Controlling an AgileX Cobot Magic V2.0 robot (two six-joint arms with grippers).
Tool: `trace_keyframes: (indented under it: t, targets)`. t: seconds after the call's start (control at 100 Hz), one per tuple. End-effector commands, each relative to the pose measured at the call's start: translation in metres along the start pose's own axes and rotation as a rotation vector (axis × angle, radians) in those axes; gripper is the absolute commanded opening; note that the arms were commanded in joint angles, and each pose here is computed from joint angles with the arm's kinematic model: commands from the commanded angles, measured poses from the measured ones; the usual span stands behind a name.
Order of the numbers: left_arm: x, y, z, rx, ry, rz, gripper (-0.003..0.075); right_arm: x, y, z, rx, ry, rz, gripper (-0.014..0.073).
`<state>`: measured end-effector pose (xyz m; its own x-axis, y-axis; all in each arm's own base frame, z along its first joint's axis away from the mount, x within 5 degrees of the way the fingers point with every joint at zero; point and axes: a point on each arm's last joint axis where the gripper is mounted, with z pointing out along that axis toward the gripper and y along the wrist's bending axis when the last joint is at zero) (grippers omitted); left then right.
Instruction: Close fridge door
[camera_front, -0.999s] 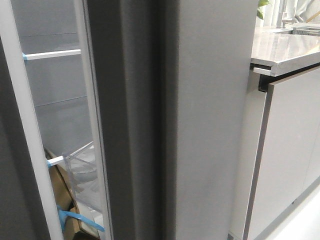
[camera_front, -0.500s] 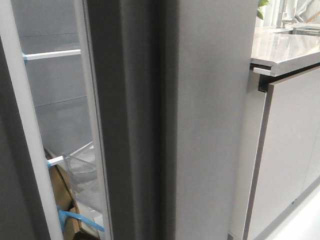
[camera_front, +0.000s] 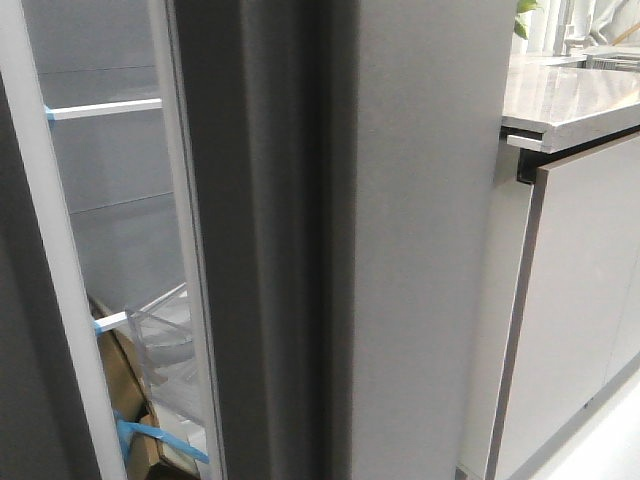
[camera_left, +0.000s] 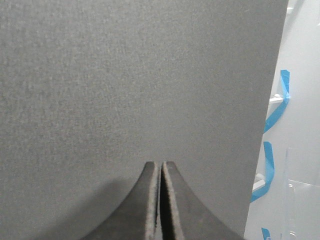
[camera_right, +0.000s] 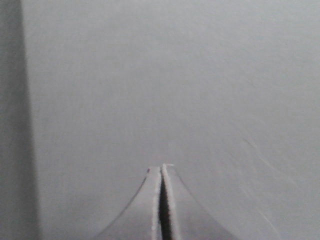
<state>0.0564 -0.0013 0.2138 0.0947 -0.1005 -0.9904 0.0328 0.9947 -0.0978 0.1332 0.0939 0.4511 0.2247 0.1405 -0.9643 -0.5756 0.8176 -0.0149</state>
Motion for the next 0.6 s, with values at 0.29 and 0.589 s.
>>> trace_keyframes:
  t: [0.29,0.589]
  targets:
    - [0.004,0.001,0.002,0.0,-0.03,-0.005,-0.0021,-0.024,0.009,0.053,-0.044,0.0,0.026,-0.0076]
    - [0.004,0.001,0.002,0.0,-0.03,-0.005,-0.0021,-0.028,0.016,0.086,-0.065,-0.005,0.032,-0.0076]
